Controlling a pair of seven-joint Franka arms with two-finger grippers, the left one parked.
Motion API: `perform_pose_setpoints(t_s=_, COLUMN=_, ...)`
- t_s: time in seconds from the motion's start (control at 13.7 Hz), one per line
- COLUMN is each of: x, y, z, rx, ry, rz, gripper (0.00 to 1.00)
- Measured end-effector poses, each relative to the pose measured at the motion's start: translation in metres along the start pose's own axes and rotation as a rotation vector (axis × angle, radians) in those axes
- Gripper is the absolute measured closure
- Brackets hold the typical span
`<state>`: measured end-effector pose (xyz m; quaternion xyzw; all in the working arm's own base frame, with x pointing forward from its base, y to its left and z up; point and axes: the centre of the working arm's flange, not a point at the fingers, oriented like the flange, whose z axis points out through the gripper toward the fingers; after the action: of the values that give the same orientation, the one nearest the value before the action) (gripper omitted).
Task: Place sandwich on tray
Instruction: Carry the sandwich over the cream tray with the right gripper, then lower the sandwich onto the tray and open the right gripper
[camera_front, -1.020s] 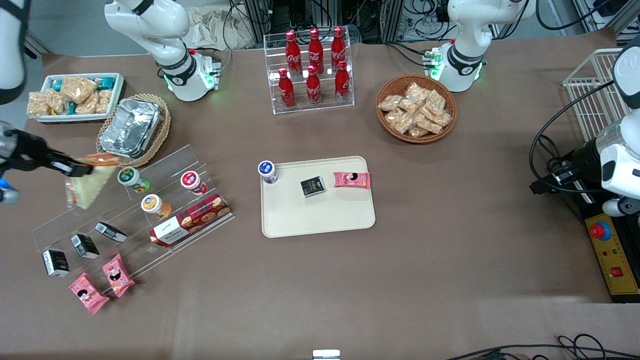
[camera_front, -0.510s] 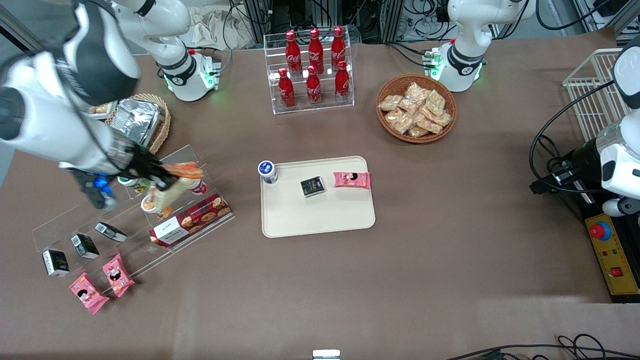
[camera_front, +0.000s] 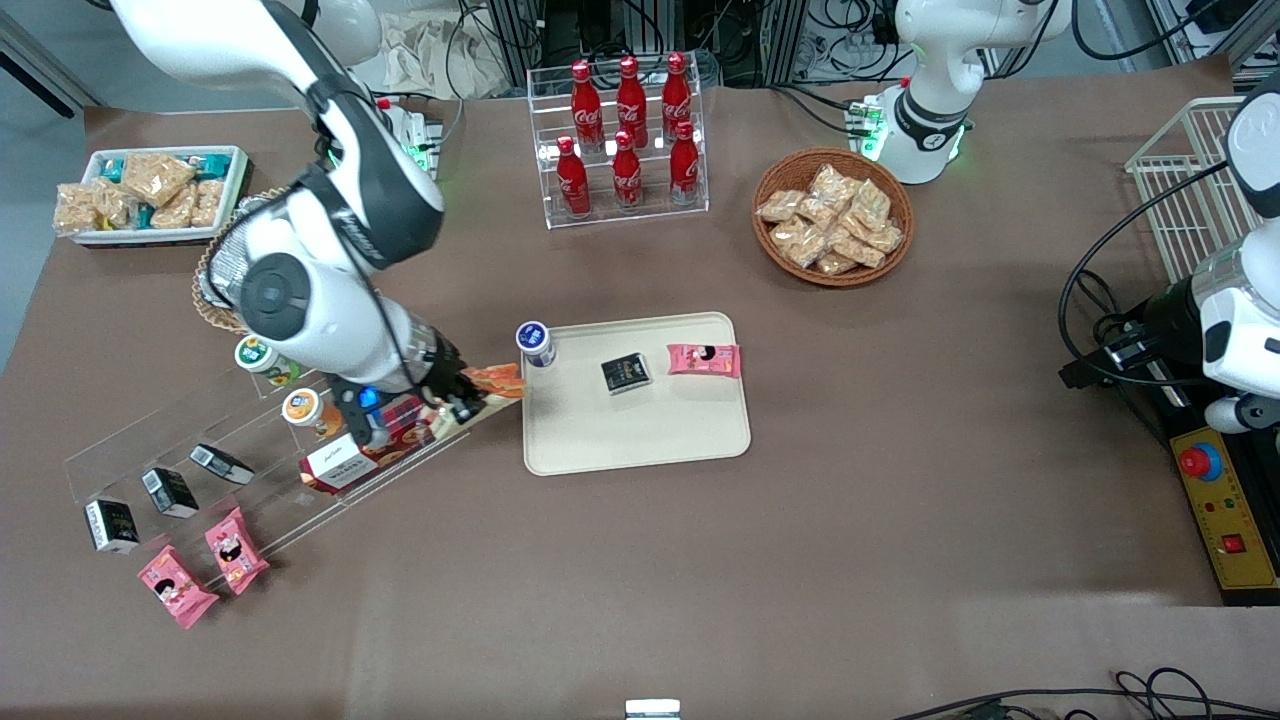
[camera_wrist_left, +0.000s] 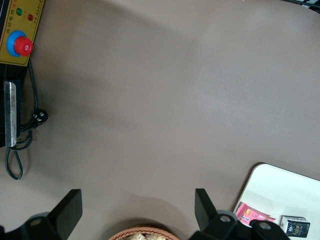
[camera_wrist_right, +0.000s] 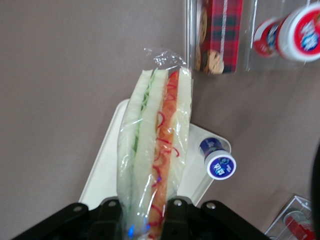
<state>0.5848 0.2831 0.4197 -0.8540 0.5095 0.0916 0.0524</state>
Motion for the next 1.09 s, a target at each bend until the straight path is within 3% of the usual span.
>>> perform_pose_setpoints(t_s=0.22, x=-0.029, y=-0.014, z=0.030, rx=0.032, ry=0.003, rz=0.051, gripper=0.78)
perform_pose_setpoints(t_s=0.44, x=-0.050, y=-0.021, z=0.062, rx=0.030, ry=0.019, rz=0.107, gripper=0.78)
perform_pose_setpoints(t_s=0.87, x=-0.090, y=-0.050, z=0.138, rx=0.060, ry=0.092, rz=0.249, gripper=0.78)
perform_pose_setpoints(t_s=1.09, x=-0.103, y=-0.067, z=0.164, rx=0.092, ry=0.098, rz=0.289, gripper=0.78)
